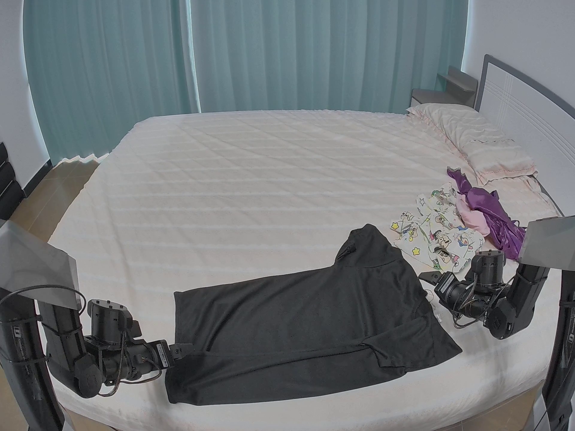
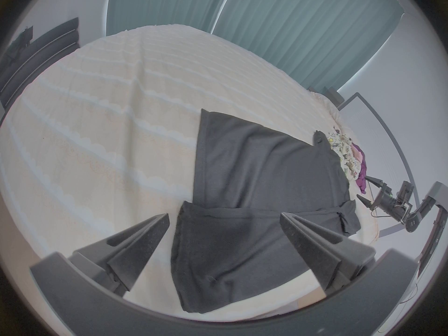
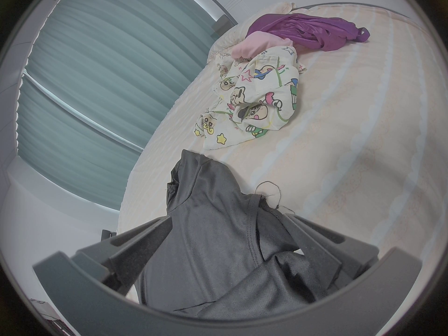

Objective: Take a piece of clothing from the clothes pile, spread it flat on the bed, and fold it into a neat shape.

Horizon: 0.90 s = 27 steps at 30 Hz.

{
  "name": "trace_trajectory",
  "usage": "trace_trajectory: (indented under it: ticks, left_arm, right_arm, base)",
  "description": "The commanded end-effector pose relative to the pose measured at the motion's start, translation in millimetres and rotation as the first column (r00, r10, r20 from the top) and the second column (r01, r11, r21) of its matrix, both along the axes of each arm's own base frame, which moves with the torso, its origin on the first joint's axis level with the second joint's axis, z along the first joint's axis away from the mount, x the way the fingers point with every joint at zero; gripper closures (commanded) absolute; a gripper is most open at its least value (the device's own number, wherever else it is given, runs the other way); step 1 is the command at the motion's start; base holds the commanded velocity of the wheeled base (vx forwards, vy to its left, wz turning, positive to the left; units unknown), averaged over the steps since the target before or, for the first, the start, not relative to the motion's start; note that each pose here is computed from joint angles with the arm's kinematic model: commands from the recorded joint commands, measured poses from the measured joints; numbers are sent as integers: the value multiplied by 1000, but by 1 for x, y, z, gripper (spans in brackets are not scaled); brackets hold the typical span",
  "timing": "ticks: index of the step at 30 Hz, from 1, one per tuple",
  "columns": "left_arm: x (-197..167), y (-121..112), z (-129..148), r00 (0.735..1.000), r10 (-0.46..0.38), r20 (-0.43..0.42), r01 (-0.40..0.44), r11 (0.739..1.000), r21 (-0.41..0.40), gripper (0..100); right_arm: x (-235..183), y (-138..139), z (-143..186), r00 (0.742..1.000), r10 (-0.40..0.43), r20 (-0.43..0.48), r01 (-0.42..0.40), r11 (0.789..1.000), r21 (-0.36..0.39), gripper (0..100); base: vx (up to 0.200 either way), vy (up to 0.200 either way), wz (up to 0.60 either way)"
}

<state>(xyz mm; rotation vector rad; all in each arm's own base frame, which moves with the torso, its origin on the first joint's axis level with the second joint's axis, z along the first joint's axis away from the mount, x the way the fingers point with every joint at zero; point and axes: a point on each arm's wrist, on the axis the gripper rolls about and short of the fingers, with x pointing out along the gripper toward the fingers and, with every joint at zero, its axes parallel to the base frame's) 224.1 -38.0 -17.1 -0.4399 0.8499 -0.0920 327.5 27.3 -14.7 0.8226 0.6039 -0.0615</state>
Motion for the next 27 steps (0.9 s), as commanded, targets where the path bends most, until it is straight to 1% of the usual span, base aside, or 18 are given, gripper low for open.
trace_trajectory:
  ticks: [1, 5, 7, 12, 13, 15, 16, 19, 20, 21, 22, 23, 25, 27]
  left_arm:
    - [6, 5, -25, 998, 8, -63, -7, 1000, 12, 0]
    - [9, 5, -32, 999, 4, -40, -4, 1000, 11, 0]
    - [12, 3, -35, 1000, 2, -5, -2, 1000, 5, 0]
    - [13, 3, -43, 1000, -6, -4, 6, 1000, 14, 0]
    - [13, 3, -44, 1000, -11, -3, 11, 1000, 22, 100]
    - [13, 3, -44, 1000, -10, -4, 10, 1000, 23, 100]
    - [13, 3, -45, 1000, -9, -4, 9, 1000, 24, 100]
    - [13, 3, -45, 1000, -5, -7, 5, 1000, 22, 100]
    - [13, 3, -44, 1000, -3, -6, 3, 1000, 20, 100]
    - [13, 3, -44, 1000, -3, -6, 3, 1000, 20, 100]
    - [13, 3, -45, 1000, 5, -12, -5, 1000, 13, 100]
    - [12, 2, -45, 1000, 7, -15, -7, 1000, 8, 100]
    - [12, 1, -44, 1000, 18, -16, -18, 1000, -7, 100]
    - [13, 1, -43, 1000, 27, -16, -28, 999, -18, 100]
  right_arm:
    - [0, 1, 0, 1000, 5, 0, -5, 1000, -1, 0]
    - [-1, 1, -1, 1000, 6, -2, -6, 1000, -2, 0]
    - [-1, 1, -2, 1000, 7, -4, -7, 1000, -4, 0]
    - [-1, 5, -2, 1000, 17, -4, -17, 1000, -6, 0]
    - [-1, 5, -1, 1000, 22, -2, -22, 1000, -11, 0]
    - [0, 5, 0, 1000, 26, 3, -26, 999, -19, 0]
    - [-2, 2, 2, 999, 47, 12, -46, 998, -53, 0]
    - [-6, 2, -5, 997, 82, -14, -83, 993, -88, 0]
    - [-6, 2, -11, 994, 106, -27, -108, 989, -103, 0]
    - [-6, 2, -11, 994, 106, -27, -108, 989, -103, 0]
    - [-6, -2, -21, 989, 141, -49, -146, 979, -144, 0]
    - [-5, -5, -24, 986, 159, -51, -165, 972, -164, 0]
    - [-5, -8, -27, 978, 202, -54, -208, 962, -178, 0]
    - [-6, -8, -31, 965, 256, -59, -262, 949, -174, 0]
  base:
    - [0, 0, 0]
    - [0, 0, 0]
    - [0, 0, 0]
    - [0, 0, 0]
    - [0, 0, 0]
    - [0, 0, 0]
    - [0, 0, 0]
    - [0, 0, 0]
    - [0, 0, 0]
    - [0, 0, 0]
    - [0, 0, 0]
    - [0, 0, 0]
    - [0, 0, 0]
    - [0, 0, 0]
